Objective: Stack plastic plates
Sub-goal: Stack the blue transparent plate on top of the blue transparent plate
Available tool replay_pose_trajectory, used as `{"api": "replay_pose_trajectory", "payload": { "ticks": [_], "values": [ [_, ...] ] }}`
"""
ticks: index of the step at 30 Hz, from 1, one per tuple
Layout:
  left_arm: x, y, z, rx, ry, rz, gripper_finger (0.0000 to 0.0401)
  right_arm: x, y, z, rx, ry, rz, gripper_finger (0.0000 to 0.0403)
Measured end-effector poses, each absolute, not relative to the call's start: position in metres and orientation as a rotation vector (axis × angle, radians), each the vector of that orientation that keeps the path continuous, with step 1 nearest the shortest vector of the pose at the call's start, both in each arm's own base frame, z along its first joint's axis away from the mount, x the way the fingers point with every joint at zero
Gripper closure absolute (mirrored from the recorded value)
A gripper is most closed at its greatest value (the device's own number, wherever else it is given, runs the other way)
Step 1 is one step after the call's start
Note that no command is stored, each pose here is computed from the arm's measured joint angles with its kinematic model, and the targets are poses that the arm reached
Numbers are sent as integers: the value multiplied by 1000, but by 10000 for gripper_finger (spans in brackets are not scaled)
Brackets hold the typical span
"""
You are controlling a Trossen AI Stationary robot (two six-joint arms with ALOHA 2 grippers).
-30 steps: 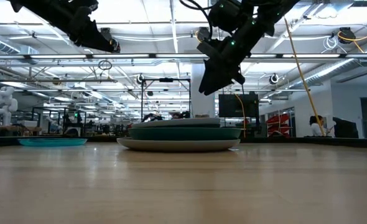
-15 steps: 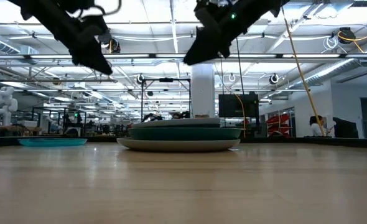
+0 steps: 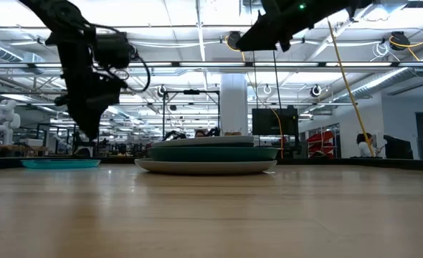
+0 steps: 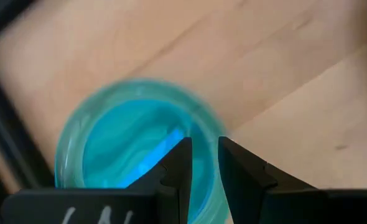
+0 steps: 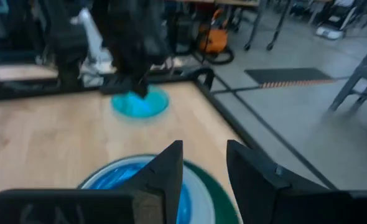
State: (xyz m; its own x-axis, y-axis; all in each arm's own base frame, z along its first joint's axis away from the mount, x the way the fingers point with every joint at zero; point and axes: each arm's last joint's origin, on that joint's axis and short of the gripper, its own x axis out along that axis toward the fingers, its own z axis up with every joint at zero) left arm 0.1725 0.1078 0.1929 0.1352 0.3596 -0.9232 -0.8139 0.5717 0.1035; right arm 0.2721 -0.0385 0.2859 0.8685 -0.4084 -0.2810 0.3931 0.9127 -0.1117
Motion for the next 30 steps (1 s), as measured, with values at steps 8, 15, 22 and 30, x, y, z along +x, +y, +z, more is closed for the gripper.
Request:
{"api": "replay_pose_trajectory", "payload": {
  "ticks": [8, 15, 22, 30],
  "values": [
    [180, 107, 168, -567, 1283, 930, 316, 248, -46, 303, -61, 223, -457, 287],
    [187, 102, 164, -584, 1271, 932, 316, 246, -45, 304, -93, 234, -452, 287],
    [185, 96, 164, -627, 1311, 897, 315, 246, -45, 303, -111, 253, -449, 287],
    [185, 95, 163, -637, 1334, 856, 315, 246, -45, 301, -136, 276, -444, 287]
  ]
}}
